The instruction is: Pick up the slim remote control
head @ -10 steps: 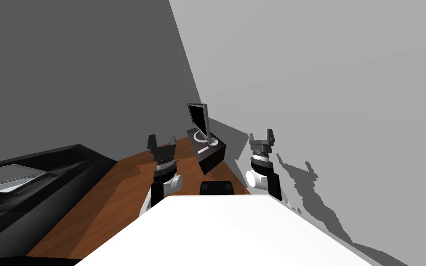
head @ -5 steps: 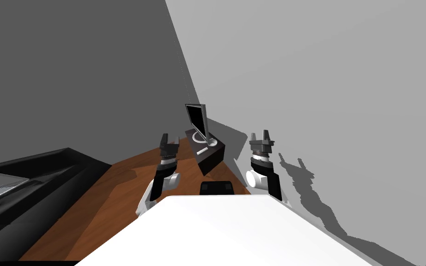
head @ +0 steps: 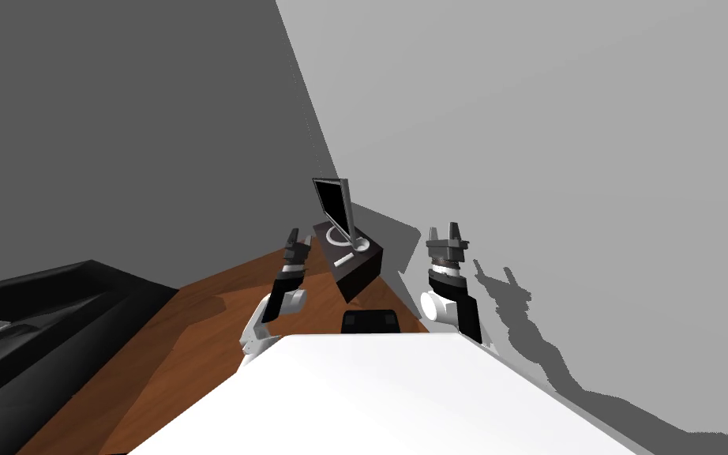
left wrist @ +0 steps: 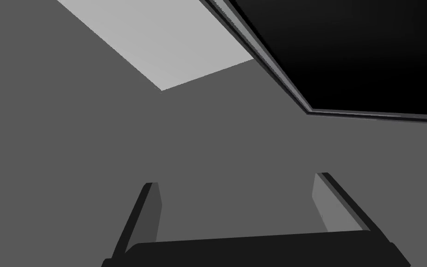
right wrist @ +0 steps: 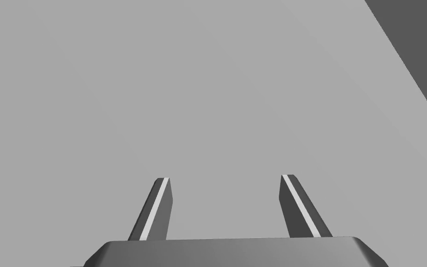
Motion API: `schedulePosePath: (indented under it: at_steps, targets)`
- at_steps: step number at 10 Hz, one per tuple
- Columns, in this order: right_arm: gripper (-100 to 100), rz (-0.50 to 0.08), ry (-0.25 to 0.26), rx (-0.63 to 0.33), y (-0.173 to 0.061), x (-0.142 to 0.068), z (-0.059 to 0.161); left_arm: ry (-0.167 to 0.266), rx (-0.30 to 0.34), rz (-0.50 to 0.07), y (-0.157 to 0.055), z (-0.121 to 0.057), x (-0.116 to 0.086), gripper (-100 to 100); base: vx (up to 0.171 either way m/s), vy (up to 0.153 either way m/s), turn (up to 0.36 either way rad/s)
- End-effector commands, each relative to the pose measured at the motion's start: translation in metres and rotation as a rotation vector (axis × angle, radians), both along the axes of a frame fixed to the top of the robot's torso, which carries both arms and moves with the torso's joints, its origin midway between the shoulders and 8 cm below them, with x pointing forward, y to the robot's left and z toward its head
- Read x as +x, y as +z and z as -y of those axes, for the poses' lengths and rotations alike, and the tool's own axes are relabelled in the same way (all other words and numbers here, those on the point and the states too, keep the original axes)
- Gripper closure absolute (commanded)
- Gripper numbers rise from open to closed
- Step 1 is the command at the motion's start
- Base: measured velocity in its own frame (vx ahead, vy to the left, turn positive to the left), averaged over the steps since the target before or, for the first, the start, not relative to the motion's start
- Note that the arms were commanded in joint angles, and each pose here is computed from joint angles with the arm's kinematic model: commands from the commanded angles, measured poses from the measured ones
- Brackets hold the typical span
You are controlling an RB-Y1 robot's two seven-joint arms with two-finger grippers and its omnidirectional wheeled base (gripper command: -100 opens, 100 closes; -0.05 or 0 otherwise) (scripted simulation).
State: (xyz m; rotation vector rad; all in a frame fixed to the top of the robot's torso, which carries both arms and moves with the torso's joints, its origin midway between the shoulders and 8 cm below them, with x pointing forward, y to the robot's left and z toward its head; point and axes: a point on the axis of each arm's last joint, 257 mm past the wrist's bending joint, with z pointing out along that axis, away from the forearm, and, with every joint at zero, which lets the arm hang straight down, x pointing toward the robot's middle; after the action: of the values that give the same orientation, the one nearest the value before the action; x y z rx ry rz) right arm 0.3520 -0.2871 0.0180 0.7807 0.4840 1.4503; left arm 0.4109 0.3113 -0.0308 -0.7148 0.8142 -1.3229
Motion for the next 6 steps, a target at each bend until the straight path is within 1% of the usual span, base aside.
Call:
schedulePosePath:
  at_steps: [1,2,3,4,5,6]
  targets:
    - [0,0.000,0.000,0.000,0.000,0.000,0.000,0.005,-0.003,-0.056,-0.014,-0.004,0.007,-100,0.027,0.008,-0.048]
    - [0,0.000,0.000,0.000,0.000,0.000,0.000,0.006,-0.002,-0.099,-0.026,-0.014,0.021,-100,0.025,0.011,-0.084]
    - [0,0.000,0.000,0.000,0.000,0.000,0.000,0.012,-0.005,-0.120,-0.031,-0.016,0.024,-100,0.017,0.009,-0.045]
    - [0,0.000,0.000,0.000,0.000,0.000,0.000,0.017,-0.006,-0.159,-0.040,-0.026,0.037,-100,0.015,0.002,-0.081]
    - [0,0.000,0.000,0.000,0.000,0.000,0.000,0.025,-0.010,-0.187,-0.048,-0.029,0.040,-100,0.015,0.002,-0.047]
    - [0,0.000,0.000,0.000,0.000,0.000,0.000,0.032,-0.014,-0.222,-0.056,-0.040,0.052,-100,0.022,-0.002,-0.077]
